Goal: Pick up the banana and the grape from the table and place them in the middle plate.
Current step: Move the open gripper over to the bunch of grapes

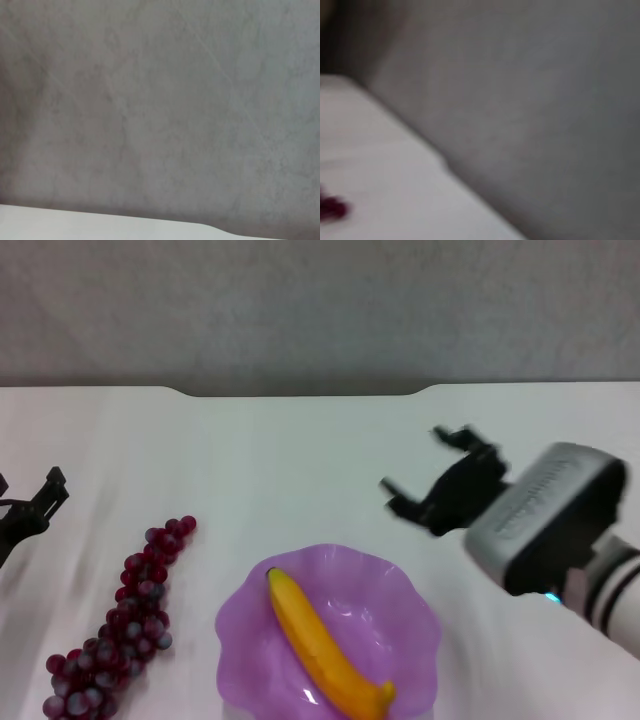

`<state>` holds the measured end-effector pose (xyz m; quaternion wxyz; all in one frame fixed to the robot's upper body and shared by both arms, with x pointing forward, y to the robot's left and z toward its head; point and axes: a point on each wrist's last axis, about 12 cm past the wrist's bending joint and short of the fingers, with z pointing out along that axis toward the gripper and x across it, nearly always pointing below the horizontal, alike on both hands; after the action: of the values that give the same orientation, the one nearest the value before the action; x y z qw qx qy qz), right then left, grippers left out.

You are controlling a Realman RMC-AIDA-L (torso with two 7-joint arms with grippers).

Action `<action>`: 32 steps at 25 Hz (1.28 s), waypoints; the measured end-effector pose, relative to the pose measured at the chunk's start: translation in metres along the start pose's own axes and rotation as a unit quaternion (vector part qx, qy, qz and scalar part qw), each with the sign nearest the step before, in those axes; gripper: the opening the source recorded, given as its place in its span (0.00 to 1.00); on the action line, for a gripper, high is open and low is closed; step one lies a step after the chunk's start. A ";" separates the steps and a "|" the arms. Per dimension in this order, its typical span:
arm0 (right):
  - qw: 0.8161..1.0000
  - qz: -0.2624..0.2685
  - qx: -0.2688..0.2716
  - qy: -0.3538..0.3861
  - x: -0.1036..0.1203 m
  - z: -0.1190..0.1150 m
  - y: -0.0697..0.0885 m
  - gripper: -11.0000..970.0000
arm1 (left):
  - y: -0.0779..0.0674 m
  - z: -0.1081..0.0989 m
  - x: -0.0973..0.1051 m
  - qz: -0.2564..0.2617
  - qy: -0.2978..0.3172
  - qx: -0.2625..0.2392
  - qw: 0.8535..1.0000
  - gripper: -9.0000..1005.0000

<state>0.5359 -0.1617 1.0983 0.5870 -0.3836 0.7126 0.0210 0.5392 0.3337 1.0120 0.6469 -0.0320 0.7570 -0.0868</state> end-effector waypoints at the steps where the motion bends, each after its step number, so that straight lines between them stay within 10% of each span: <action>1: 1.000 0.003 0.023 -0.006 0.006 -0.003 -0.002 0.91 | 0.000 0.000 0.000 0.000 0.000 0.000 1.000 0.83; 10: 0.978 0.035 0.180 -0.100 0.081 -0.029 -0.010 0.91 | -0.002 -0.001 0.001 -0.004 -0.002 0.002 1.000 0.83; 19: 0.956 0.198 0.171 -0.132 0.118 -0.035 -0.049 0.91 | -0.012 0.009 -0.006 -0.018 -0.011 0.027 0.999 0.84; 32: 0.972 0.187 0.138 -0.038 0.131 -0.017 -0.046 0.91 | -0.034 0.018 -0.052 -0.045 0.000 0.166 0.985 0.84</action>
<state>0.5461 -0.2700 1.0112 0.6468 -0.1582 0.7446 0.0464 0.5630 0.3069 1.0654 0.6387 0.0415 0.7298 -0.2402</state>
